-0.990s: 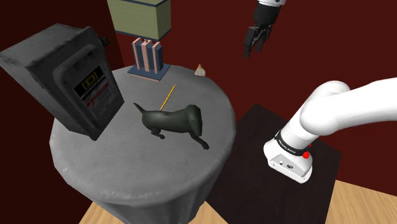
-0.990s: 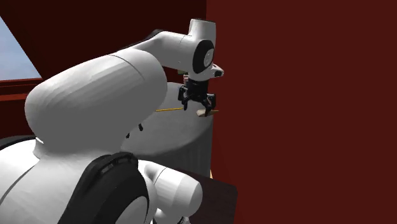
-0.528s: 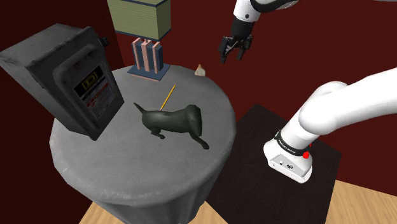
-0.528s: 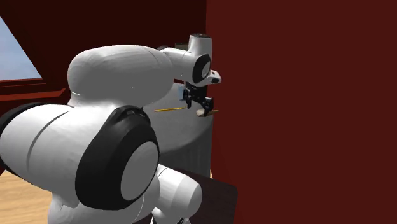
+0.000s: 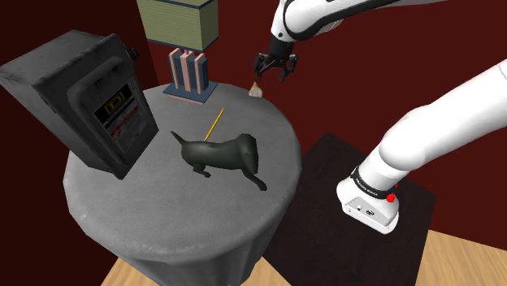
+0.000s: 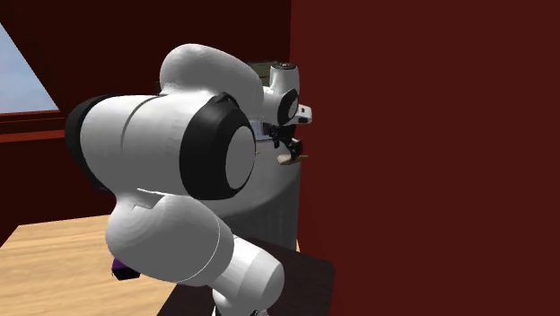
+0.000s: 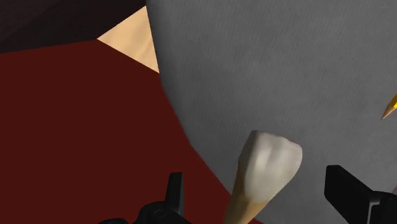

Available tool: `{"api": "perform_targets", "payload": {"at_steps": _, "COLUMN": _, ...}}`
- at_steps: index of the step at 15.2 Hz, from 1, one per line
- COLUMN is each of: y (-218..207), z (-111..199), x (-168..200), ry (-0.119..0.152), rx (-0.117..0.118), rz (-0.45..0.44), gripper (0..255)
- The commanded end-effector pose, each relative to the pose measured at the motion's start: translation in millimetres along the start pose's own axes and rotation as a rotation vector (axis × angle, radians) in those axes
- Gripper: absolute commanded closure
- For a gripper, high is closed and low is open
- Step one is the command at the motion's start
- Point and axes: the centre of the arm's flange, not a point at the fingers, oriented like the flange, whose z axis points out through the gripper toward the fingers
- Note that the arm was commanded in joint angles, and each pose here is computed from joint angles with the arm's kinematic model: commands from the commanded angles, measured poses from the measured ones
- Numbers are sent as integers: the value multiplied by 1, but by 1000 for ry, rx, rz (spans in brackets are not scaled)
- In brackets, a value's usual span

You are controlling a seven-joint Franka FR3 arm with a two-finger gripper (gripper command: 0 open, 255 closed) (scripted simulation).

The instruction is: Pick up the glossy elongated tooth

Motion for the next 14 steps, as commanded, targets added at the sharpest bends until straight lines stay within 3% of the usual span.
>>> {"api": "perform_targets", "payload": {"at_steps": 1, "y": -7, "z": 16, "x": 19, "ry": 26, "rx": 3, "rz": 69, "gripper": 0}}
{"api": "perform_targets", "payload": {"at_steps": 6, "y": -20, "z": 50, "x": 60, "ry": 81, "rx": 4, "rz": 221, "gripper": 0}}
{"api": "perform_targets", "payload": {"at_steps": 14, "y": -17, "z": 89, "x": 56, "ry": 81, "rx": 4, "rz": 221, "gripper": 0}}
